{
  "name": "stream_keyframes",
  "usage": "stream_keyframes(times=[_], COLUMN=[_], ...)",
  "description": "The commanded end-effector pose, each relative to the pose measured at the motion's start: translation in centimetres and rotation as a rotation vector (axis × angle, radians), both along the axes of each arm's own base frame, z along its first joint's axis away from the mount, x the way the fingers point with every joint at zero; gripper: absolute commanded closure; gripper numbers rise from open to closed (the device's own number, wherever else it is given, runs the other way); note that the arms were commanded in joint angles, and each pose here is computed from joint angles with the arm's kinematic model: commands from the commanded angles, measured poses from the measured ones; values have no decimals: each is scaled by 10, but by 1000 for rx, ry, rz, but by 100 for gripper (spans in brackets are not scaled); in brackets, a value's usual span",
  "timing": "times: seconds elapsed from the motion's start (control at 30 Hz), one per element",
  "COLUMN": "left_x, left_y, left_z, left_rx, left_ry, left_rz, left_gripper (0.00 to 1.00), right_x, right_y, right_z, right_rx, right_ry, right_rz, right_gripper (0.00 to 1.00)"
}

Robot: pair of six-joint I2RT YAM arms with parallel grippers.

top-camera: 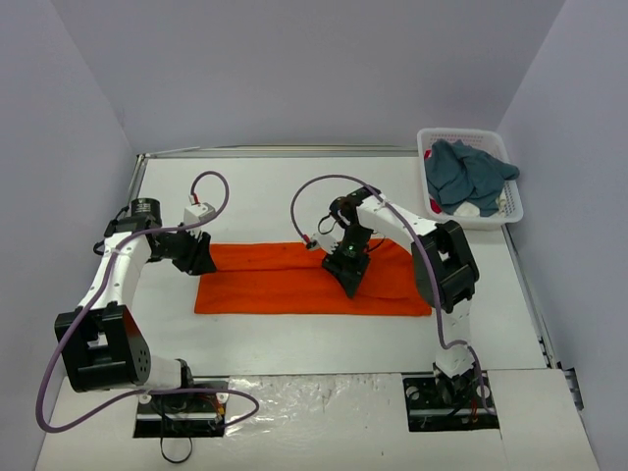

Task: Fold and stack the t-shirts
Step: Fold the other side of the tshirt into a rectangle

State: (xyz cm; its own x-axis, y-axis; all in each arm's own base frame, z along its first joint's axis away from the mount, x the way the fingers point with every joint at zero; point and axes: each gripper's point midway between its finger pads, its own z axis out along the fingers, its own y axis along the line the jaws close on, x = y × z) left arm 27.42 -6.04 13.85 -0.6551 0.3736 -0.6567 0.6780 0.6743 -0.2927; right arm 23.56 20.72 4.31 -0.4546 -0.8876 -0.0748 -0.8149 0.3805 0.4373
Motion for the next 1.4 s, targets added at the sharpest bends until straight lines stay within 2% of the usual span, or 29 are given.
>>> stream_keyframes(times=[0.0,0.17,0.4,0.73,1.37], left_x=[2,1,1,-2,-3], left_y=[-2,-1,2,5,5], left_z=[20,19,18,12,9], left_rx=[-25,-17,0,21,19], left_ry=[-52,-39,-35,-23,-15], left_rz=[-7,-6,9,24,34], left_gripper=[68,68,68,68,68], right_x=[-11,11,55,90,40], right_y=[-2,6,20,38,60], right_z=[54,73,47,9,-10], right_rx=[56,79,52,29,46], right_ry=[-9,-107,-142,-132,-6], right_rz=[62,70,25,31,155], right_gripper=[56,57,57,57,57])
